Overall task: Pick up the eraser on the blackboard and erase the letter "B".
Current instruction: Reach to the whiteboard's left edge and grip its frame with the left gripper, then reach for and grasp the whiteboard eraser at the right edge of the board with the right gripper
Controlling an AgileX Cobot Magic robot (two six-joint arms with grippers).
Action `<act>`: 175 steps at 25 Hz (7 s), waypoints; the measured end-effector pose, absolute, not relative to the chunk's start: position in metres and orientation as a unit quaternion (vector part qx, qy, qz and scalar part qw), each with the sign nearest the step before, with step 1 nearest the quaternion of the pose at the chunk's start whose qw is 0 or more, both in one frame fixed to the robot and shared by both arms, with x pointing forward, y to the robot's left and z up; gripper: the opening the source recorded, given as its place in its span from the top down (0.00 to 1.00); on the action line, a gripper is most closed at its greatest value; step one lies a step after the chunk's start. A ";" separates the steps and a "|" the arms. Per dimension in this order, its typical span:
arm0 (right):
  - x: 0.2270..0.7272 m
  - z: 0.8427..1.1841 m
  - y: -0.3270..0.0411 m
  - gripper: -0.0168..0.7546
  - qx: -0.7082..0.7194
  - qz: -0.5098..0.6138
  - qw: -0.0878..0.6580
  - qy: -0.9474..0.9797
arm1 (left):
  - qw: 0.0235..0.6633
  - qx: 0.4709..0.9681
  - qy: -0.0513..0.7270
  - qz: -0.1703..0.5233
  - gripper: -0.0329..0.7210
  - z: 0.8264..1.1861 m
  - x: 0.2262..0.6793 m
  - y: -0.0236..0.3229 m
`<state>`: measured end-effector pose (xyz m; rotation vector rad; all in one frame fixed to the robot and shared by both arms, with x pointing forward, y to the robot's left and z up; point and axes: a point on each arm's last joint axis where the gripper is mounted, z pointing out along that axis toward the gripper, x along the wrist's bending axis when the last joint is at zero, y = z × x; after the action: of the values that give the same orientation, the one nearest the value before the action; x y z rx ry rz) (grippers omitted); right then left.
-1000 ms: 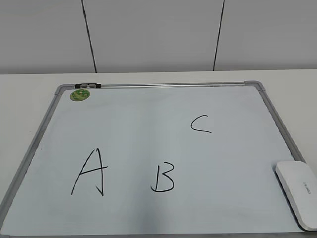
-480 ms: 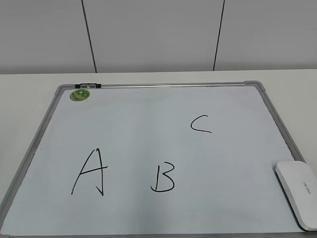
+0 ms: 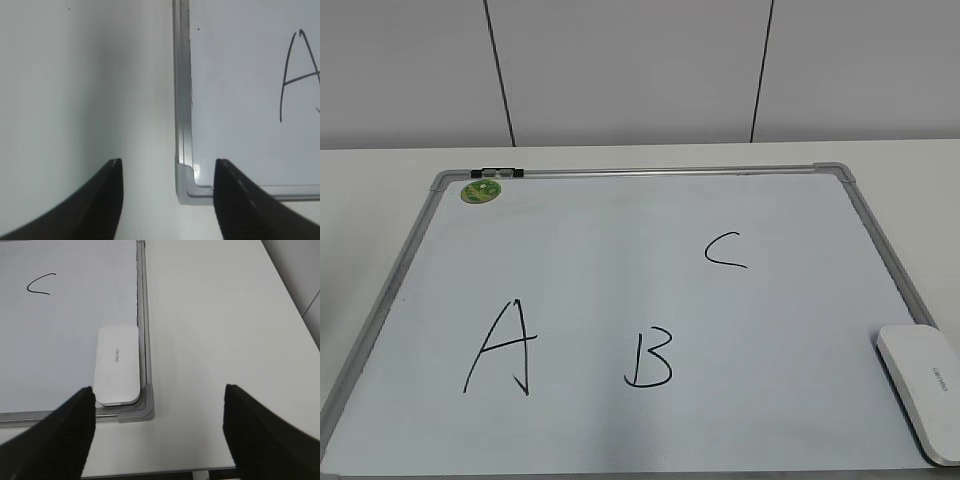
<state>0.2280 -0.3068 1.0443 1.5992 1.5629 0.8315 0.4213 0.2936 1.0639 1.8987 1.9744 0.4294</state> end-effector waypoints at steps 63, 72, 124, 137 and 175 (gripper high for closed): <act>0.228 1.044 -0.307 0.21 0.623 0.324 0.369 0.609 | 0.041 0.686 0.727 0.014 0.54 0.904 0.650 0.284; 0.228 1.044 -0.307 0.21 0.623 0.324 0.369 0.609 | 0.051 0.697 0.715 0.004 0.54 0.902 0.651 0.282; 0.365 1.028 -0.284 0.21 0.712 0.125 0.031 0.690 | 0.052 0.697 0.715 0.001 0.92 0.901 0.651 0.281; 0.438 1.002 -0.279 0.10 0.674 0.082 -0.002 0.734 | 0.052 0.697 0.715 0.001 0.92 0.901 0.651 0.281; 0.502 0.928 -0.279 0.31 0.683 0.056 -0.001 0.728 | 0.052 0.697 0.715 0.001 0.92 0.901 0.651 0.281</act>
<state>0.5020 -0.2795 0.9282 2.1469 2.2888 0.1756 0.6512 0.2814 0.9012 2.1192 2.1755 0.0027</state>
